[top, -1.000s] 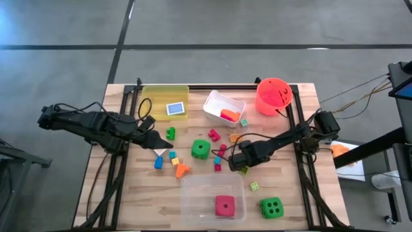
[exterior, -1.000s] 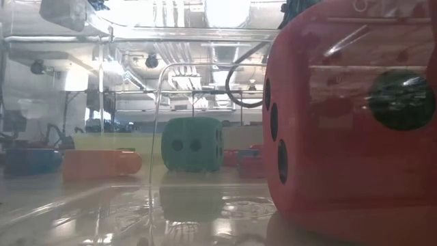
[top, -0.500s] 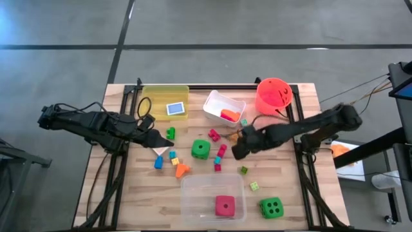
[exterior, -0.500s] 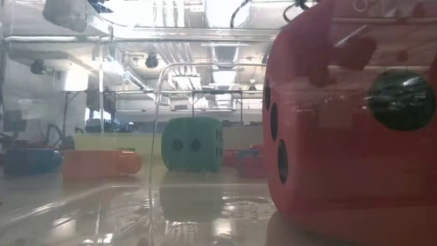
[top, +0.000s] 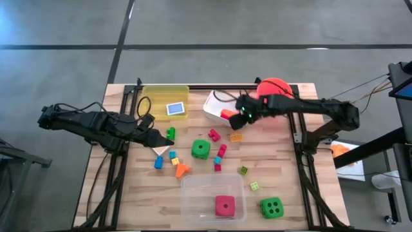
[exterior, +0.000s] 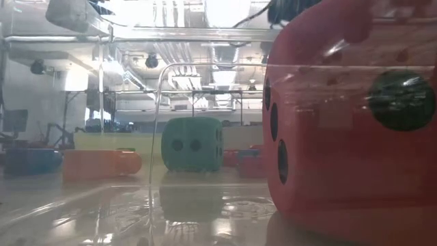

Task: Pick & Place Toys
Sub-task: Put the yellow game piece into the white bin

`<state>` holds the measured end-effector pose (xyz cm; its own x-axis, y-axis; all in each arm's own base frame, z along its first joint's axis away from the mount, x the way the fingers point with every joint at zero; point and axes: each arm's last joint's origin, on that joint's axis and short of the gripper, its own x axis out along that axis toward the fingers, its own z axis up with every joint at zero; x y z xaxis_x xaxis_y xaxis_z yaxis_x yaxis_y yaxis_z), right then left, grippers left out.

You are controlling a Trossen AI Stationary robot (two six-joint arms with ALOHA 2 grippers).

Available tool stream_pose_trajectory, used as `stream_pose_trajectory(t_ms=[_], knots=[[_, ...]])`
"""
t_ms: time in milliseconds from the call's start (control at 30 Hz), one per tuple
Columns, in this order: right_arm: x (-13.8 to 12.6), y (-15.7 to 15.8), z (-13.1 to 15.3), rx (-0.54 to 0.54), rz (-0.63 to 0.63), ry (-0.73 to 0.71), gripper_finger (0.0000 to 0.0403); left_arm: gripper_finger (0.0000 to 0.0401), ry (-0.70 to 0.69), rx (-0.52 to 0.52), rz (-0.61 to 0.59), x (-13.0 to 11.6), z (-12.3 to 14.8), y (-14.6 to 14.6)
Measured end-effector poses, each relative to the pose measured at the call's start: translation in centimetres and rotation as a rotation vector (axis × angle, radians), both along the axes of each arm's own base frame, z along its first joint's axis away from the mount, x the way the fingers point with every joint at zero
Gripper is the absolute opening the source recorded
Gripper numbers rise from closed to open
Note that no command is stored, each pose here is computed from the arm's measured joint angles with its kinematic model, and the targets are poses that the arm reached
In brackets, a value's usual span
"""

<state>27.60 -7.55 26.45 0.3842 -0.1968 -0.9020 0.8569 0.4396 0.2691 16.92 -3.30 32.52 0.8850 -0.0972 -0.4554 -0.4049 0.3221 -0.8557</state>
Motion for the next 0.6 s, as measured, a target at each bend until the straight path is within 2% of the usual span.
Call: stream_pose_trajectory(t_ms=[300, 433, 600], knots=[[3.4, -4.4, 0.4, -0.021, 0.074, 0.097, 0.013, 0.037, 0.0, 0.003, -0.001, 0.0, 0.0, 0.0], [5.1, -5.5, -1.2, 0.003, 0.112, 0.193, 0.013, 0.037, 0.0, 0.002, -0.001, 0.0, 0.0, 0.0], [6.8, -5.9, -3.1, 0.068, 0.168, 0.215, 0.013, 0.037, 0.0, 0.0, 0.0, 0.0, 0.0, 0.0]])
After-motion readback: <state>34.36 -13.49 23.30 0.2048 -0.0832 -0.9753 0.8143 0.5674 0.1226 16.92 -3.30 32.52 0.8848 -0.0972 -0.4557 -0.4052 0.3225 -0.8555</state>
